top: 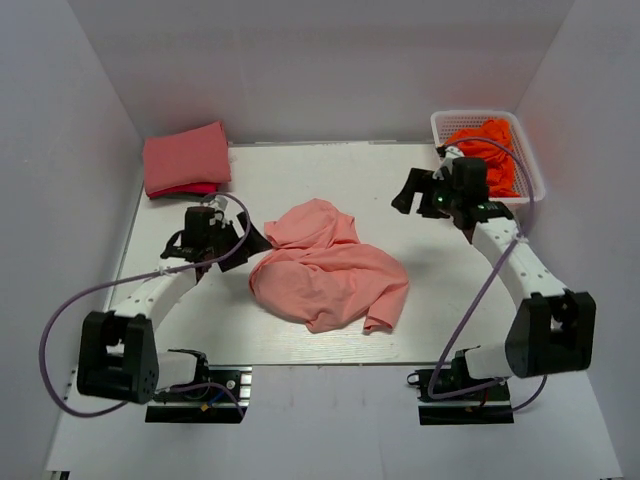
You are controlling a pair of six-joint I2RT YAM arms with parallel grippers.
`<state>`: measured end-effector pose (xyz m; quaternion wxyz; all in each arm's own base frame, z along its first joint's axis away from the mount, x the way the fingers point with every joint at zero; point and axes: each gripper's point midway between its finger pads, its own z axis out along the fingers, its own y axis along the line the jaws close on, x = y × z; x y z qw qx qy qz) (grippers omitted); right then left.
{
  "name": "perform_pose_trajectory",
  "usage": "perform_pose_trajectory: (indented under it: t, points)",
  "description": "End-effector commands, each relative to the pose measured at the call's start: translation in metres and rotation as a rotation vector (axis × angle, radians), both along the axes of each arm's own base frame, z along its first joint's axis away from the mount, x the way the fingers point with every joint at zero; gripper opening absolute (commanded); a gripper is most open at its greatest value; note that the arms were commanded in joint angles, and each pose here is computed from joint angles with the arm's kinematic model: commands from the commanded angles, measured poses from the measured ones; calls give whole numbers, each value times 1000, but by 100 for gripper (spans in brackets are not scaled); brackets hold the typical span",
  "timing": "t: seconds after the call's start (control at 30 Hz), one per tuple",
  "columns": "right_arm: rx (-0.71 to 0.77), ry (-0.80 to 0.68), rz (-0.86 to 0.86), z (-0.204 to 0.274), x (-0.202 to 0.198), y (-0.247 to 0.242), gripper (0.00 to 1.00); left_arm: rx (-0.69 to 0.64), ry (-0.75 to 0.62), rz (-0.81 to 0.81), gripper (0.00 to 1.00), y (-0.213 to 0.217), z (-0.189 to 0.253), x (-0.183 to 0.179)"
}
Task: Fold and stack the t-shirts
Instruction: Flatten out the tshirt
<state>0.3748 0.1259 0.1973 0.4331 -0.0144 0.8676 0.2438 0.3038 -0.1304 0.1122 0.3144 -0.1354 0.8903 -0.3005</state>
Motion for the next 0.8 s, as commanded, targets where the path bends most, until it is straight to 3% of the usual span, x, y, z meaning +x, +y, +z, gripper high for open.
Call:
perform_pose_trajectory:
  t: [0.0,0.1,0.13,0.2,0.3,0.43,0.63,0.77]
  points:
    - [-96,40,92,-11,11,22,90,-12,24,-20,100,-6,-16,10]
    - [-149,57,132,-21,37,49,90,11,72,-13,98,-8,-33,20]
    - [-205,102,110,-44,45,53,90,21,91,-6,96,-7,-40,23]
    - [-248,117,134,-50,63,70,90,44,180,-8,86,-7,-65,20]
    - [-349,194,163,-98,82,92,88,92,285,5,74,-4,-89,14]
    - [-470,208,92,-125,103,97,85,201,368,83,63,18,-106,3]
    - [-533,215,111,-150,108,121,73,269,402,134,64,34,-99,-11]
    - [-552,240,145,-166,96,126,60,273,417,133,80,36,-88,-22]
